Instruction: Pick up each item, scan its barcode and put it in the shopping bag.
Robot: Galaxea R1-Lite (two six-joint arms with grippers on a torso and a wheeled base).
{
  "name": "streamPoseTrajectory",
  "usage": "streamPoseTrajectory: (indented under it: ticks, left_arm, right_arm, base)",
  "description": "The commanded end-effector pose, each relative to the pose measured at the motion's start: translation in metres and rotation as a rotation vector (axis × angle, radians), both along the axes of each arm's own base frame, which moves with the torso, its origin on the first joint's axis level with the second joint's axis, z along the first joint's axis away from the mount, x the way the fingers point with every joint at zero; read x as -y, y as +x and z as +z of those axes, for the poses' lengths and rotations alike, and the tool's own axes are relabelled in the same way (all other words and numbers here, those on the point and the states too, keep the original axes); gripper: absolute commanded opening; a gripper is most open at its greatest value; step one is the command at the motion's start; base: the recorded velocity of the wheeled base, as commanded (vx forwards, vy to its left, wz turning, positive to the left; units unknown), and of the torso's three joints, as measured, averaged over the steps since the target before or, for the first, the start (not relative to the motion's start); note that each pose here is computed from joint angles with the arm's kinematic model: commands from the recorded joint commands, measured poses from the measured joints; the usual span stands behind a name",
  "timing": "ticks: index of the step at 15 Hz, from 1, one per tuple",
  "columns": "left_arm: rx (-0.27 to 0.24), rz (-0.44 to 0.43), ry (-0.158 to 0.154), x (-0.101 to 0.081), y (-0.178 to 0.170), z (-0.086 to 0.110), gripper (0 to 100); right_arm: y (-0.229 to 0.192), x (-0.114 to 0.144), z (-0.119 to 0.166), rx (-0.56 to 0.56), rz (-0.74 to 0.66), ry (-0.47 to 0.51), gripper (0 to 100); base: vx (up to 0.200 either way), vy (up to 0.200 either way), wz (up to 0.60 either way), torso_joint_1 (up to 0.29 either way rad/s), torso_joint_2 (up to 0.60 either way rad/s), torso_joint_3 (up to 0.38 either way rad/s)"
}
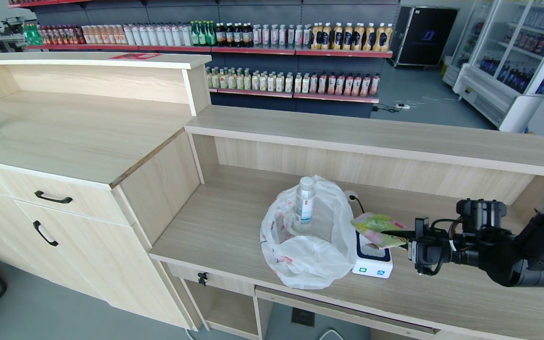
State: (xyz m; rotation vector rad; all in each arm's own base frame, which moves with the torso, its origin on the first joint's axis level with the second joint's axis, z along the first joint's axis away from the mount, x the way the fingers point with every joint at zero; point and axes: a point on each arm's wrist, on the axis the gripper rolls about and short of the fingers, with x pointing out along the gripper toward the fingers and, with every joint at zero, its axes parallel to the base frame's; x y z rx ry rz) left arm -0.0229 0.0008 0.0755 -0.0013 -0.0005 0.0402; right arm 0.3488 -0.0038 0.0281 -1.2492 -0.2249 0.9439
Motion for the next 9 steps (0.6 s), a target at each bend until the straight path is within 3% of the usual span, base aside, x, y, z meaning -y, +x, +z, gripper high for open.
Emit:
streamPoseTrajectory:
  ticks: [1,9]
  left_arm:
    - [0.0,0.0,0.0,0.0,0.0,0.0,100]
    - [0.0,0.001,0.0,0.0,0.0,0.0,100]
  right_arm:
    - [0.0017,-0.0012,-0.0043,-0.008,0.005,0.001,0]
    - [0.0053,-0.0081,-0.0066,-0.018,0.02,0.009,0]
  base:
    - [0.0,0.0,0.0,0.0,0.0,0.0]
    - [0.0,0.0,0.0,0.0,0.0,0.0]
